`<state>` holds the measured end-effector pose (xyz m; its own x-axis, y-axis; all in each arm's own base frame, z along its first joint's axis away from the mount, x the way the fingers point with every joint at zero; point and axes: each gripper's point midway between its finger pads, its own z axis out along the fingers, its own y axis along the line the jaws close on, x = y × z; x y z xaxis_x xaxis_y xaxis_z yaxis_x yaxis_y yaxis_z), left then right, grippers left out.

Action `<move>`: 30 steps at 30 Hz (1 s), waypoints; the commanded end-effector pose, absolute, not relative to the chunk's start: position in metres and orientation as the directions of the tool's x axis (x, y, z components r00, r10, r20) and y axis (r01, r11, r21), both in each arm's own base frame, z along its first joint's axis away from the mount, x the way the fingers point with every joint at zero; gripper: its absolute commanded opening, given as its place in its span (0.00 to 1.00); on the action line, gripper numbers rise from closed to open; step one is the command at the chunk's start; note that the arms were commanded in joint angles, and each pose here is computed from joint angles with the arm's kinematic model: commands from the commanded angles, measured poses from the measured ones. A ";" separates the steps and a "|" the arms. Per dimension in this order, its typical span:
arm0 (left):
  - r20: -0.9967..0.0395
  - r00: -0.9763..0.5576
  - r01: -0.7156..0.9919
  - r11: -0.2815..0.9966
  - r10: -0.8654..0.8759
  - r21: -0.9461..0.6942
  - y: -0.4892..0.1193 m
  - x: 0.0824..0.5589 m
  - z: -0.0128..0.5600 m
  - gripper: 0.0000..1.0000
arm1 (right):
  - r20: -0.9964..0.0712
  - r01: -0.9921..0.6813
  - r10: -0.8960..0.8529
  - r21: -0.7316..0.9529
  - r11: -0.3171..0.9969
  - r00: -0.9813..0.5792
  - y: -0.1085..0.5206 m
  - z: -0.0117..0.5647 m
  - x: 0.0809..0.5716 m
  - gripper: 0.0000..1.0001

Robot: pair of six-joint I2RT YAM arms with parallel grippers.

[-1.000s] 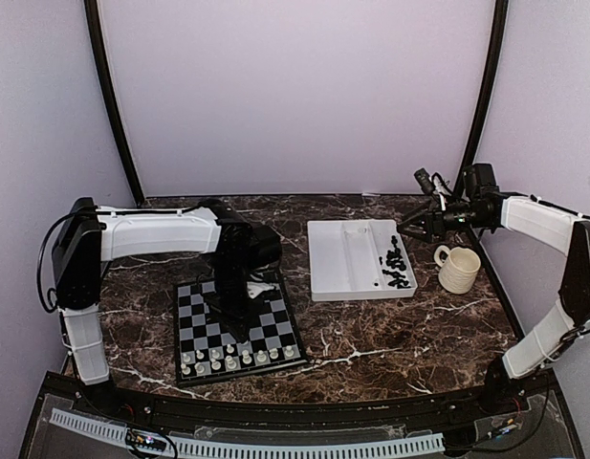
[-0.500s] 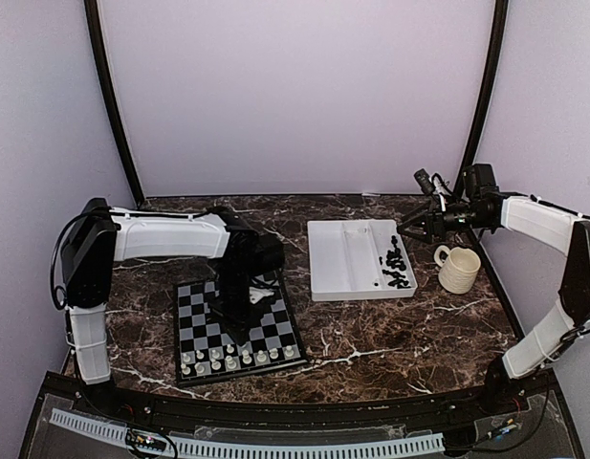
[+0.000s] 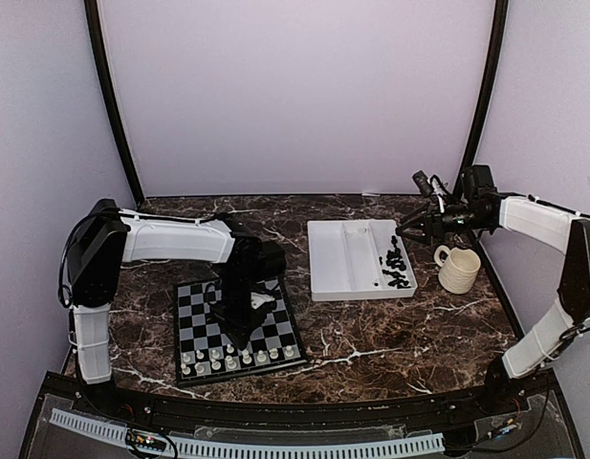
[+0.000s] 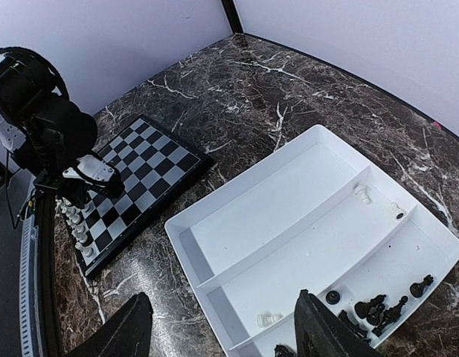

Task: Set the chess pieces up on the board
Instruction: Place the pawn on e2.

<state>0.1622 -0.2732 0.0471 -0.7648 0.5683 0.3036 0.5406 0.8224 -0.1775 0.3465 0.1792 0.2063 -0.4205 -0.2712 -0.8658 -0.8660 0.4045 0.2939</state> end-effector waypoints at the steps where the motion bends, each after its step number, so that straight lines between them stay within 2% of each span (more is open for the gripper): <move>1: 0.313 -0.750 0.550 0.812 0.583 -0.193 -0.273 0.157 0.046 0.07 | -0.864 -0.872 -0.276 0.302 0.385 -0.421 0.182 0.202 0.344 0.67; 13: 0.317 -0.749 0.550 0.813 0.582 -0.191 -0.273 0.157 0.045 0.16 | -0.861 -0.873 -0.283 0.303 0.383 -0.423 0.184 0.200 0.344 0.67; 20: 0.286 -0.752 0.559 0.805 0.594 -0.201 -0.276 0.159 0.063 0.27 | -0.858 -0.873 -0.287 0.306 0.380 -0.426 0.186 0.202 0.344 0.67; 25: 0.157 -0.784 0.572 0.797 0.601 -0.193 -0.286 0.177 0.103 0.44 | -0.854 -0.868 -0.290 0.307 0.389 -0.432 0.187 0.202 0.346 0.67; 30: -0.036 -0.805 0.592 0.801 0.592 -0.089 -0.290 0.214 0.141 0.48 | -0.819 -0.871 -0.394 0.238 0.429 -0.418 0.187 0.193 0.354 0.66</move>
<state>0.1903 -0.2919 0.0916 -0.7907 0.5956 0.1414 0.5744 0.8017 -0.1651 0.3453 0.1848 0.1955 -0.4502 -0.3071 -0.8385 -0.8593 0.4045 0.3131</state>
